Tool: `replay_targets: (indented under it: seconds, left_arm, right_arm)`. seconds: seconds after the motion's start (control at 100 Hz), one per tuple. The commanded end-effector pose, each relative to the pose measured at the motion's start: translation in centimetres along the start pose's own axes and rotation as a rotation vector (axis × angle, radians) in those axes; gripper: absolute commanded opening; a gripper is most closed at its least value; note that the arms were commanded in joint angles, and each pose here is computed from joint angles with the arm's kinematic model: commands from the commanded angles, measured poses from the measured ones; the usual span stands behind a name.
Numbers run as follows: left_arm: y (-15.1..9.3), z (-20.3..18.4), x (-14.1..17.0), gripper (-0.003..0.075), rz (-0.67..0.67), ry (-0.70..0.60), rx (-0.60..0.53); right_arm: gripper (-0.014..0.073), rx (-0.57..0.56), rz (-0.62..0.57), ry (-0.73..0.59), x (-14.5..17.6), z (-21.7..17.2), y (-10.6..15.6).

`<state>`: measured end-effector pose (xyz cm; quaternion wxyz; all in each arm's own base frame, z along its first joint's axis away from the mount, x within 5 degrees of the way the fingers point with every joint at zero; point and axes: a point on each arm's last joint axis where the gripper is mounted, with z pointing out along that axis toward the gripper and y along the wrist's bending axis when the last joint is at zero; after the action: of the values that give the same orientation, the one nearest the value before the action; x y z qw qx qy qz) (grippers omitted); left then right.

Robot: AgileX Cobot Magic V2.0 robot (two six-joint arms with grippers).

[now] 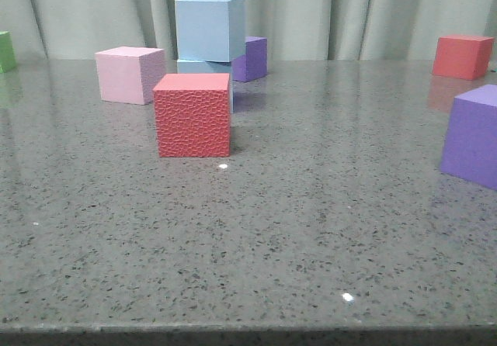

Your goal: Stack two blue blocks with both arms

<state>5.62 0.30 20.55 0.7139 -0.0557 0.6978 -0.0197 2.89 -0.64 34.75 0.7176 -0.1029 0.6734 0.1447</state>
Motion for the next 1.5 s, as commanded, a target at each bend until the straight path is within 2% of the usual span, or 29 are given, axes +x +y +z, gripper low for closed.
replay_targets:
  seconds: [0.0,1.21,1.38,1.49]
  left_arm:
    - [-0.1,-0.3,-1.0,-0.0019,-0.01,-0.123,0.015]
    - [-0.1,-0.3,-1.0,-0.0019,-0.01,-0.123,0.015]
    - [-0.1,-0.3,-1.0,-0.0019,-0.01,-0.123,0.015]
    - [-0.1,-0.3,-1.0,-0.0019,-0.01,-0.123,0.015]
  right_arm:
    - [-0.0112,-0.023,-0.02,-0.076,-1.2,0.0,0.2]
    - [-0.0112,-0.009,-0.033,-0.086,-1.3,0.0,0.2]
    - [-0.0112,0.009,-0.054,-0.111,-0.1,0.6,0.9]
    - [-0.0112,0.044,0.001,-0.14,1.6,1.4,1.1]
